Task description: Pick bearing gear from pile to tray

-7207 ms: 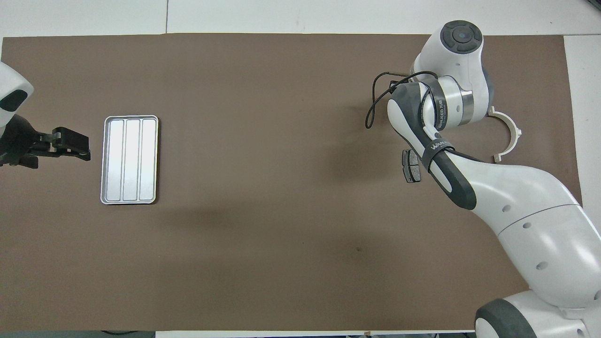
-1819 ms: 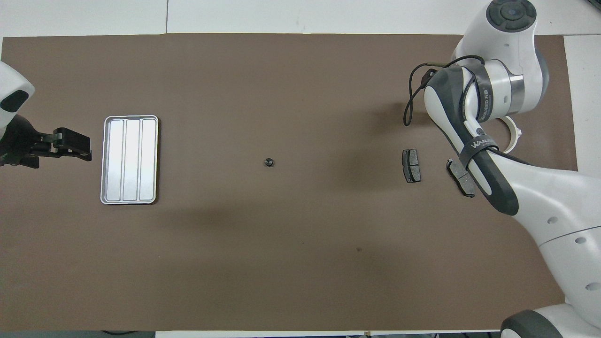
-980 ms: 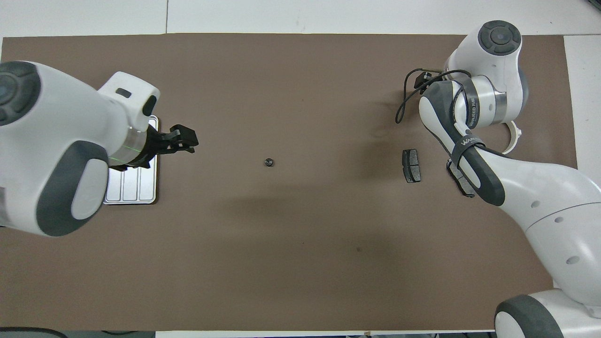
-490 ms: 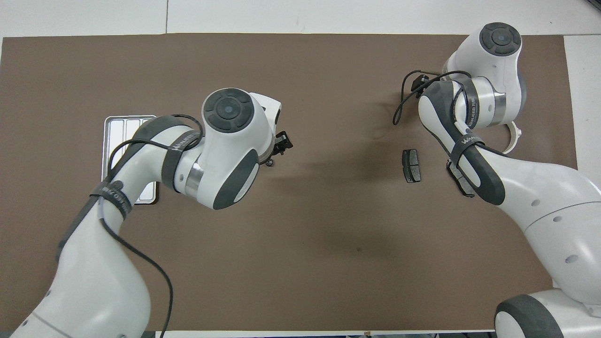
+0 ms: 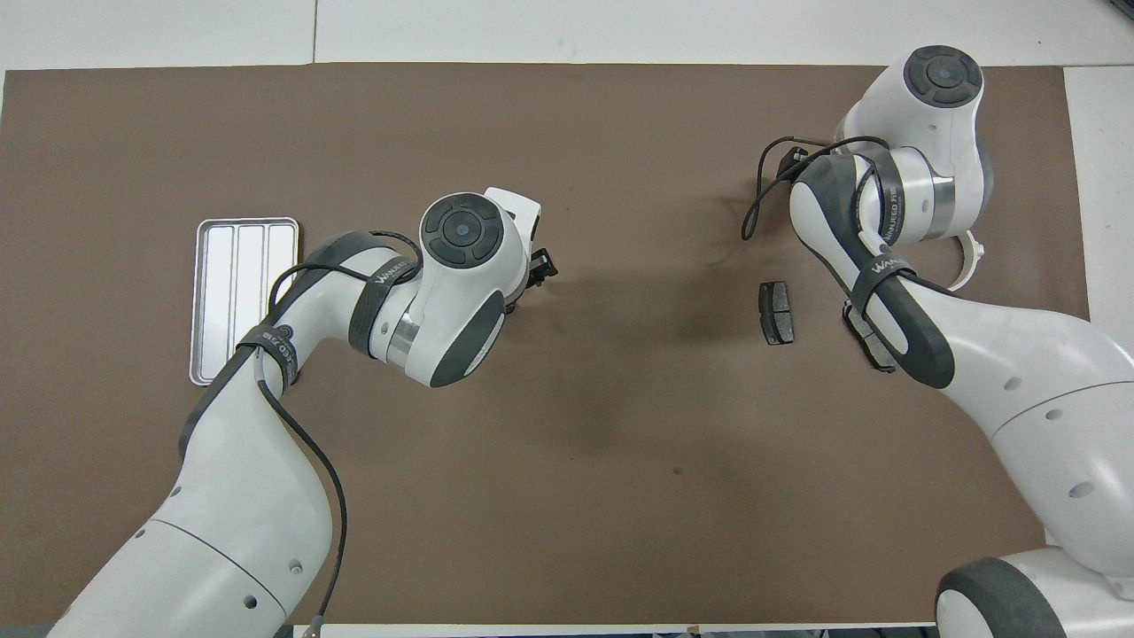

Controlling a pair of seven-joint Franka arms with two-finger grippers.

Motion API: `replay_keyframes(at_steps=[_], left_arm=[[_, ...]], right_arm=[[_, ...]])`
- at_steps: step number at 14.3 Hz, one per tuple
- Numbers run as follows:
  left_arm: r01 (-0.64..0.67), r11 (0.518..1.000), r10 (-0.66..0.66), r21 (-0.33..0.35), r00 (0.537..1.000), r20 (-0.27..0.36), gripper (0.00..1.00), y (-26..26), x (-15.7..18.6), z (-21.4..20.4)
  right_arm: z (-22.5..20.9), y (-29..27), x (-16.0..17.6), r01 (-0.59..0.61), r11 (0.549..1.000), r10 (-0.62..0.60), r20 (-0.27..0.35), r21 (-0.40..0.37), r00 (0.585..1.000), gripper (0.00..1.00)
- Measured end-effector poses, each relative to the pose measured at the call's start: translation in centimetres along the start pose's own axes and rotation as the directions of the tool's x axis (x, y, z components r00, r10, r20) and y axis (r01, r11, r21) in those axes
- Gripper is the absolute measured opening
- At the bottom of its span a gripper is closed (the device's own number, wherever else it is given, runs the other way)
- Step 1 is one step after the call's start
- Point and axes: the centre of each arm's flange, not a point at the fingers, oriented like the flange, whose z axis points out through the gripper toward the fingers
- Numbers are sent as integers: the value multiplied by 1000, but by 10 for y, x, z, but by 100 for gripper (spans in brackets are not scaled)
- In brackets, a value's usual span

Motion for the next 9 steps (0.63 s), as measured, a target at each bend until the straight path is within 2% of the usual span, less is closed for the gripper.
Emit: replay_keyframes(at_steps=[3,4,5,6,7,8,9], left_arm=[[-9,1000,9,3,1000,5,100,-2,-9,11],[-13,1000,13,5,1000,8,100,-2,-12,15],[-16,1000,16,6,1000,9,92,-2,-14,16],[-16,1000,16,4,1000,7,89,-2,-14,14],[-17,1000,17,4,1000,7,87,-2,-14,14],[-17,1000,17,2,1000,5,77,-2,-14,12],[-17,1000,17,1,1000,4,65,-2,-14,9]], right_arm=[[-1,3,1,-4,1000,4,1,-1,1000,80],[-2,3,1,-5,1000,5,0,1,1000,74],[-3,3,1,-5,1000,5,-1,2,1000,63],[-5,5,2,-8,1000,8,0,1,1000,51],[-5,6,2,-13,1000,12,3,5,1000,50],[-5,6,2,-16,1000,16,5,9,1000,50],[-6,6,2,-17,1000,17,5,11,1000,43]])
